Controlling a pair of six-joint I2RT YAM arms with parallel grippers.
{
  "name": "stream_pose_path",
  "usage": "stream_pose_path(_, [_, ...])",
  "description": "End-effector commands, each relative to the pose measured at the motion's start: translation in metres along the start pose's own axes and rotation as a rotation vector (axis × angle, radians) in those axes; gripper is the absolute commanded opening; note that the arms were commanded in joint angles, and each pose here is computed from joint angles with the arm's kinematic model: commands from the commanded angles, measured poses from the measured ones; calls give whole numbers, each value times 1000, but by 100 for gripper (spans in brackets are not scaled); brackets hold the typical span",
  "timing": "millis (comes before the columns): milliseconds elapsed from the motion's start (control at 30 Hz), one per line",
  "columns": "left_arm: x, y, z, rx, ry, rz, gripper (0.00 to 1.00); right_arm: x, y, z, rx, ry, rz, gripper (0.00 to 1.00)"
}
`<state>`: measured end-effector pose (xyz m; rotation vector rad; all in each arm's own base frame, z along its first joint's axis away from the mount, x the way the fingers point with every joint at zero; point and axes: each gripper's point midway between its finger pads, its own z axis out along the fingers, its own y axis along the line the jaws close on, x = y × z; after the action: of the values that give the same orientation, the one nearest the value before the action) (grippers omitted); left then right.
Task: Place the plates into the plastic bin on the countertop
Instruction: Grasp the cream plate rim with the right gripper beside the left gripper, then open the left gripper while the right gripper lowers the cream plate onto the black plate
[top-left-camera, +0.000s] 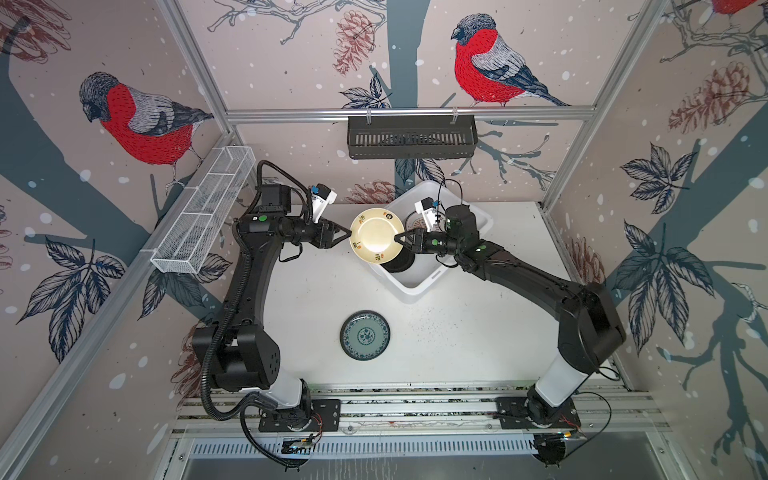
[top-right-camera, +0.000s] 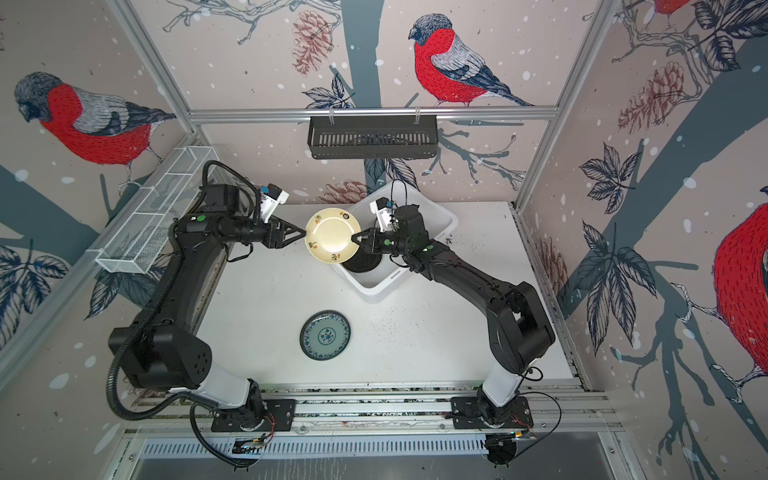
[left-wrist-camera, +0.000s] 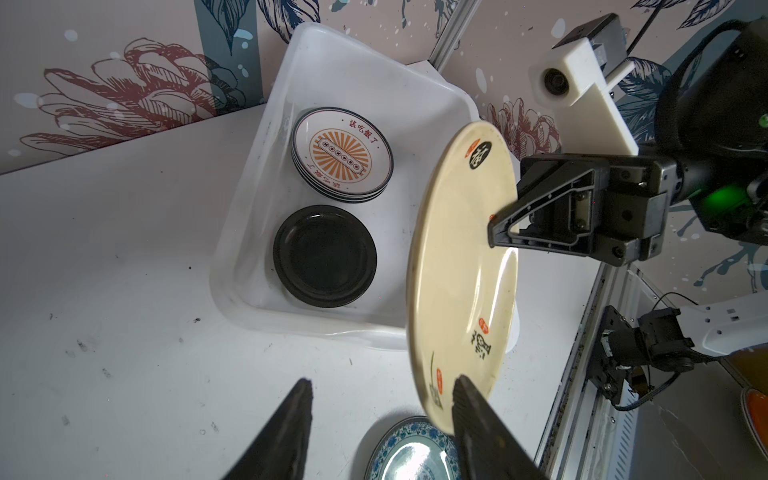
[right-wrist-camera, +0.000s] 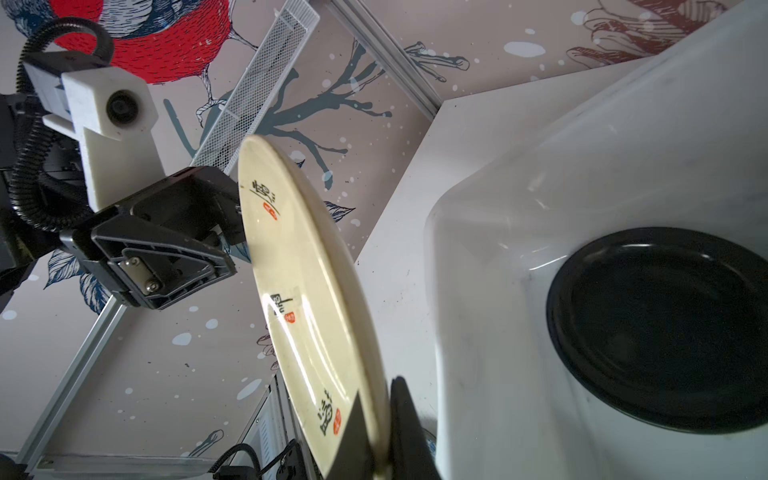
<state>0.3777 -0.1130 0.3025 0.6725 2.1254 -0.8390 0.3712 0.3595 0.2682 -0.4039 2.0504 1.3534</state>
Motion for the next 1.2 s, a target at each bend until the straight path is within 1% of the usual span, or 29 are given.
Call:
stream_pose_path(0, [-4,5,-3,-35,-7,26,55,-15,-13,-15,34,-1,-31,2])
stream_pose_path(100, [-5,4,-3,-31,2,29,55,-31,-36,-31,101,-6,-39,2])
stream_pose_path(233, [-10,2,-6,-28,-6,38,55,-44,-67,-42,166,32,-29,3])
stream_pose_path(433, [-13,0,-6,-15,1,40,55,-45,-108,-34,251,145,-11,3])
stream_pose_path(867, [-3,-2,-3,-1,7,31,55,-37,-142,-8,314,263,15,3])
stream_pose_path(1167, [0,-2,-3,5,15,28,55,-35,-150,10,346,307,2,4])
